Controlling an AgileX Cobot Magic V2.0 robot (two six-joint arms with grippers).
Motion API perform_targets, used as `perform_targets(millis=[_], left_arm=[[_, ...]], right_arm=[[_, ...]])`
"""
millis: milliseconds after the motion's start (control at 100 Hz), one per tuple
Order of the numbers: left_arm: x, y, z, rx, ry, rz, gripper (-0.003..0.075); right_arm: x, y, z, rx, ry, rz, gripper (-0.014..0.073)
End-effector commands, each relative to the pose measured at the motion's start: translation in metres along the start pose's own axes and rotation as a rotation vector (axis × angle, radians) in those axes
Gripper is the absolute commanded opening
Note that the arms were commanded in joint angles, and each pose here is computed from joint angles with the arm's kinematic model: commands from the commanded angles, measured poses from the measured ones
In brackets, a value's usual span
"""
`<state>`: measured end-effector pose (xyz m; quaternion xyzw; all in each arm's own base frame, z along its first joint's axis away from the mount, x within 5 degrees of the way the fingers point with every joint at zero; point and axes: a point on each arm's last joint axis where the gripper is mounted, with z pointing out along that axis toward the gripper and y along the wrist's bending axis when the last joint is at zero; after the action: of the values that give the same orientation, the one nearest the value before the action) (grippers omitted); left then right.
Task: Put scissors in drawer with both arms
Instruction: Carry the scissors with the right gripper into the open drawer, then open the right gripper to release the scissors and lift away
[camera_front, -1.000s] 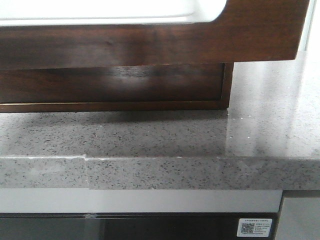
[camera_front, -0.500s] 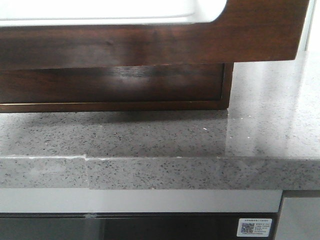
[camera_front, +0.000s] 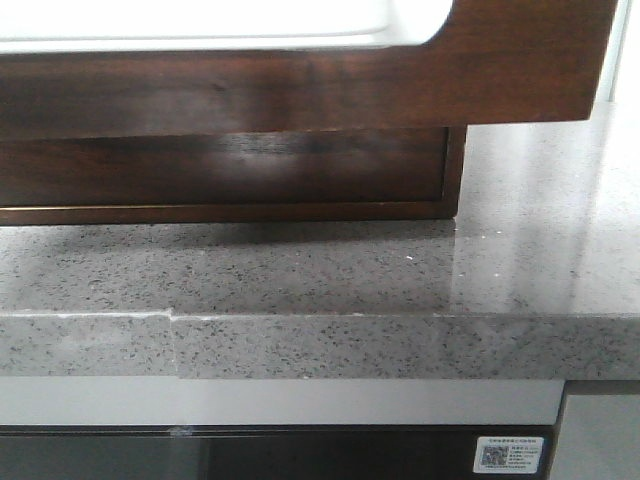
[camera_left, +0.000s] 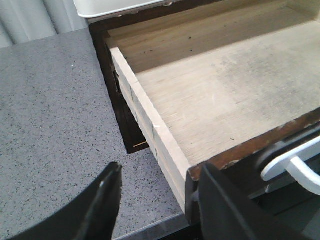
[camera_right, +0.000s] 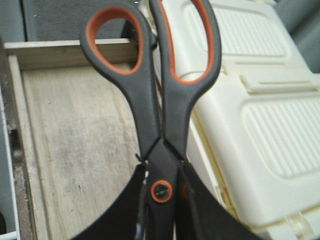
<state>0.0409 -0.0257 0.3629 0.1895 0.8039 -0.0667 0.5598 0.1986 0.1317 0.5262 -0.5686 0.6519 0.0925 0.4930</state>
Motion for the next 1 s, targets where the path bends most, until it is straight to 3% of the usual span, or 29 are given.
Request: perform_targets(millis=[0,560,890,990], left_arm=[[-0.013,0.002,-0.003,-0.009,-0.09,-0.023,0.0333],[-0.013,0.002,-0.003,-0.009,-0.09,-0.023,0.0333],[-0.013,0.002,-0.003,-0.012,-0.088,-0.021,0.0333],[-0.014,0.002,-0.003,-0.013,-0.092,-0.021,0.0333]], right_arm=[[-0.015,0.004,0.002,-0.003,-0.083,-0.097,-0.0041],[0.012,0.021,0.143,-0.272,0.237,-0.196,-0.0041],[0.024,0.02,0.163,-0.26,0.346,-0.184,-0.0034],[0.024,0.02,0.162,-0.261,0.35,-0.181,0.0053]])
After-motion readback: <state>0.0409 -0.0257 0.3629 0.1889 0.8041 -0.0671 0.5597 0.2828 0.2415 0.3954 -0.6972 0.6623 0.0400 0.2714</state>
